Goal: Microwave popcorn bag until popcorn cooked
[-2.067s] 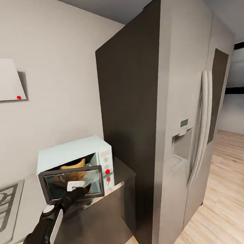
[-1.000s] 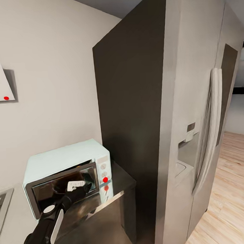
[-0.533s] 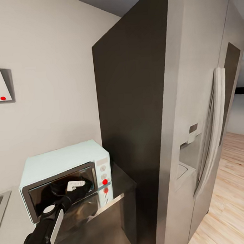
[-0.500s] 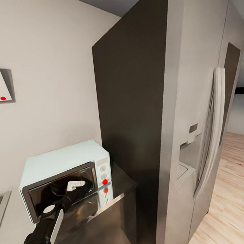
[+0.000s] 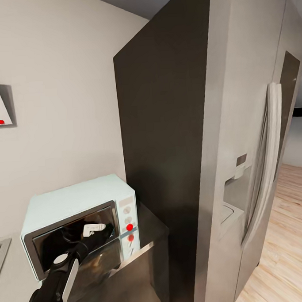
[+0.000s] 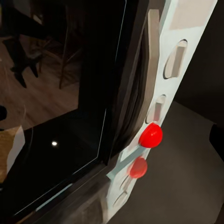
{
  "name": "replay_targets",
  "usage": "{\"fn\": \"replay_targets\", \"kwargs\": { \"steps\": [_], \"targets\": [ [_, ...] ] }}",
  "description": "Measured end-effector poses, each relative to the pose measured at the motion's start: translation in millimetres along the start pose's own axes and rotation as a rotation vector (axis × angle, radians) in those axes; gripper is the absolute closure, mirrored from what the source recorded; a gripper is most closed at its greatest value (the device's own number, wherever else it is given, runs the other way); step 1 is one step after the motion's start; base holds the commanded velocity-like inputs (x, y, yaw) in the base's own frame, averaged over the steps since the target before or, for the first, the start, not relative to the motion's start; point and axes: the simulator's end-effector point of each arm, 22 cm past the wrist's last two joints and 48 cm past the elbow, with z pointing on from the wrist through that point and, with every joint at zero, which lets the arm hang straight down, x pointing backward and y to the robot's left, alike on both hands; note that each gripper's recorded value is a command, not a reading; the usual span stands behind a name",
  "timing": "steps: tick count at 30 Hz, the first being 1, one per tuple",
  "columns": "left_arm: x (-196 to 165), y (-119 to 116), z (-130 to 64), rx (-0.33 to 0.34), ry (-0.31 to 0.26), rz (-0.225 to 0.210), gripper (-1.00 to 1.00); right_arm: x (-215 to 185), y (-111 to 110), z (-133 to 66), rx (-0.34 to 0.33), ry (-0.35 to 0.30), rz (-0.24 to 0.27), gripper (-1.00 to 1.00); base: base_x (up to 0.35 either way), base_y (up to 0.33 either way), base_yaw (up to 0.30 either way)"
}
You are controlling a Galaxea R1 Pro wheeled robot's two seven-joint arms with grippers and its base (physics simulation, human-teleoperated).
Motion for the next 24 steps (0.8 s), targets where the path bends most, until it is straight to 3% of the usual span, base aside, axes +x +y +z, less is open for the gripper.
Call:
{"fn": "replay_targets", "kwargs": {
  "steps": [24],
  "targets": [
    [2.7,1.5,0.5,-0.003,0.004,-0.004,-1.00,-0.3,0.0,0.4,0.000,-0.001,0.000,-1.00,-0.314,0.000,0.000]
  ]
}}
